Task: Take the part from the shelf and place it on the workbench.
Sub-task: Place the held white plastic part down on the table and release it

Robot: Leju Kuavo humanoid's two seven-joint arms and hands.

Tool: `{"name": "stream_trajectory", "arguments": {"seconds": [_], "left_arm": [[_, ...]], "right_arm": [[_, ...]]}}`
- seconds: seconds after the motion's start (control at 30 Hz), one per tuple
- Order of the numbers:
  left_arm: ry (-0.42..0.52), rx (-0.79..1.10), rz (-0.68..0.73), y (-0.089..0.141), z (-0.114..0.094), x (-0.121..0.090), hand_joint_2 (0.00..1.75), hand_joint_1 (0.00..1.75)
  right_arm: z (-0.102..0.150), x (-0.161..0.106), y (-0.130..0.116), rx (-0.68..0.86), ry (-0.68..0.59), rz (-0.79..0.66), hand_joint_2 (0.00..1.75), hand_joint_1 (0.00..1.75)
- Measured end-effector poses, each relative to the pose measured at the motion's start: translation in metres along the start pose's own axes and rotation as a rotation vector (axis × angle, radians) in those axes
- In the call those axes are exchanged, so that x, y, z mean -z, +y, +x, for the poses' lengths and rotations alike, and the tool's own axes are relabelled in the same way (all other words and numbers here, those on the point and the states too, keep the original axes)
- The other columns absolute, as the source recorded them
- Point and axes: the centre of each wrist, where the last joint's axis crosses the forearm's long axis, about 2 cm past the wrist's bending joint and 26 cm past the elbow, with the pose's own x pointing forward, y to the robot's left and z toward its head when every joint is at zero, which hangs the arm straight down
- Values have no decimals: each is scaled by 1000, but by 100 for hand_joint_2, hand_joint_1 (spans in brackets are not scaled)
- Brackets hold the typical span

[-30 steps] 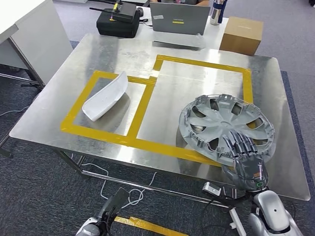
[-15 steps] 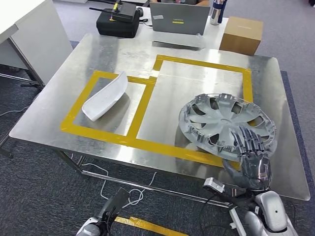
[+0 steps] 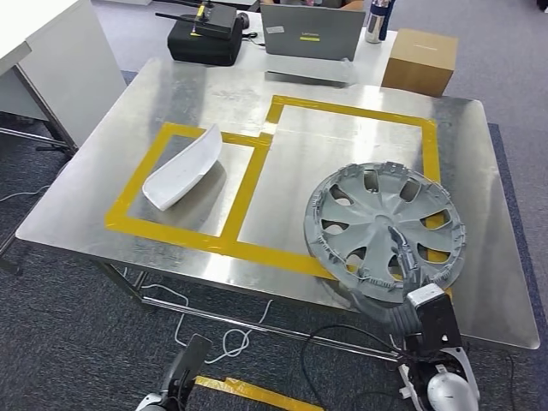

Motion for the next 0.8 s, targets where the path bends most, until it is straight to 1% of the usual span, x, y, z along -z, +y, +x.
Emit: {"name": "stream_trajectory", "arguments": {"seconds": [0.07,0.2,0.27,0.33,0.4,0.47,0.53,0.6,0.63,0.67,0.7,0.8], "left_arm": [[10,-3,-2,6,-2,-1,0,0],[28,2,4,13,-4,-2,0,0],[36,5,6,15,-5,-2,0,0],[40,5,8,16,-5,-2,0,0],[43,5,11,17,-5,-2,0,0],[45,4,11,18,-6,-3,0,0],[46,3,9,18,-6,-3,0,0],[46,-1,11,19,-6,-3,0,0],[43,-6,15,19,-6,-3,0,0],[37,-14,22,19,-7,-4,0,0],[28,-25,32,19,-9,-5,0,0],[6,-58,69,18,-16,-10,0,0]], "right_arm": [[-6,-2,2,78,79,41,175,0],[-20,-7,-1,244,182,147,175,0],[-26,-11,-7,301,223,170,87,0],[-31,-13,-12,310,256,135,87,0],[-34,-12,-15,296,288,74,175,0],[-37,-11,-18,314,326,53,175,0],[-40,-10,-25,359,348,69,175,0],[-42,-13,-31,359,324,72,175,0],[-42,-17,-31,316,292,62,175,0],[-42,-23,-29,239,247,44,175,0],[-40,-31,-24,122,190,20,175,0],[-18,-59,-1,-279,-5,-56,175,0]]}}
